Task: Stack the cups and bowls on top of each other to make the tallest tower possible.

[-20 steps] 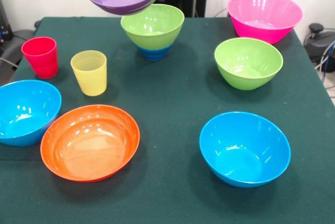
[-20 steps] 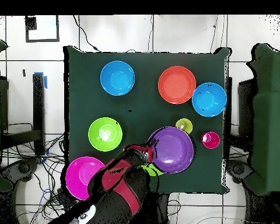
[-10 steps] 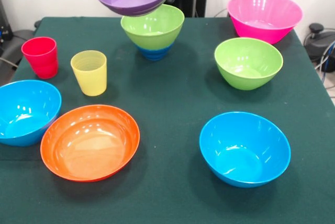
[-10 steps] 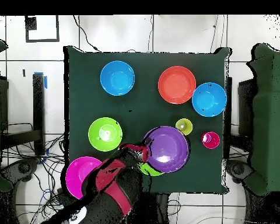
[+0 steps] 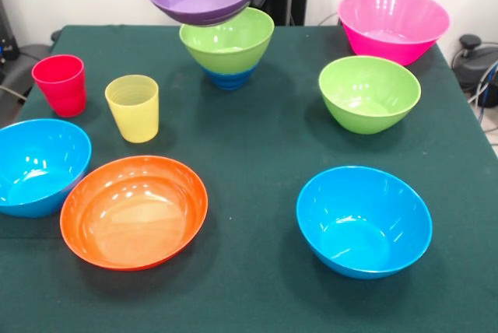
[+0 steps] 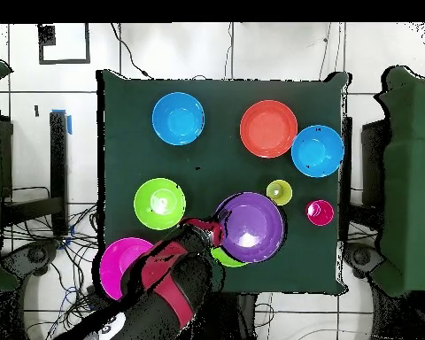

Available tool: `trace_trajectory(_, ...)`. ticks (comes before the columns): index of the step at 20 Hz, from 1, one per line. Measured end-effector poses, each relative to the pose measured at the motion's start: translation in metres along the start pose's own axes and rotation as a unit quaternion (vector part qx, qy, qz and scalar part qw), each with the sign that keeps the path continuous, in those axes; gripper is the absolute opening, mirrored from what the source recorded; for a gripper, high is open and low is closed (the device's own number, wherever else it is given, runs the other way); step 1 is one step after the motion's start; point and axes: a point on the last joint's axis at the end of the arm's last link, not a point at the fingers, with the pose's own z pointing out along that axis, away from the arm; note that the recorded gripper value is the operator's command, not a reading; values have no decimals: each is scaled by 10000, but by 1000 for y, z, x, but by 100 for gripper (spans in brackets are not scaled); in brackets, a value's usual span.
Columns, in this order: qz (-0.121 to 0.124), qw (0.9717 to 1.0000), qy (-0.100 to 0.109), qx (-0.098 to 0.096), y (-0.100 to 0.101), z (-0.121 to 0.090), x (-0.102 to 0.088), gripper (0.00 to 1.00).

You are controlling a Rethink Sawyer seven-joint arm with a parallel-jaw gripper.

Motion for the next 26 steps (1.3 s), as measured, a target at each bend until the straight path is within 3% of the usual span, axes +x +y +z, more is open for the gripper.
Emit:
trace_trajectory(17,-52,9998,-146,-105,2,3,22,0)
trace_trajectory(26,11,10000,-46,-85,0,-2,40,0)
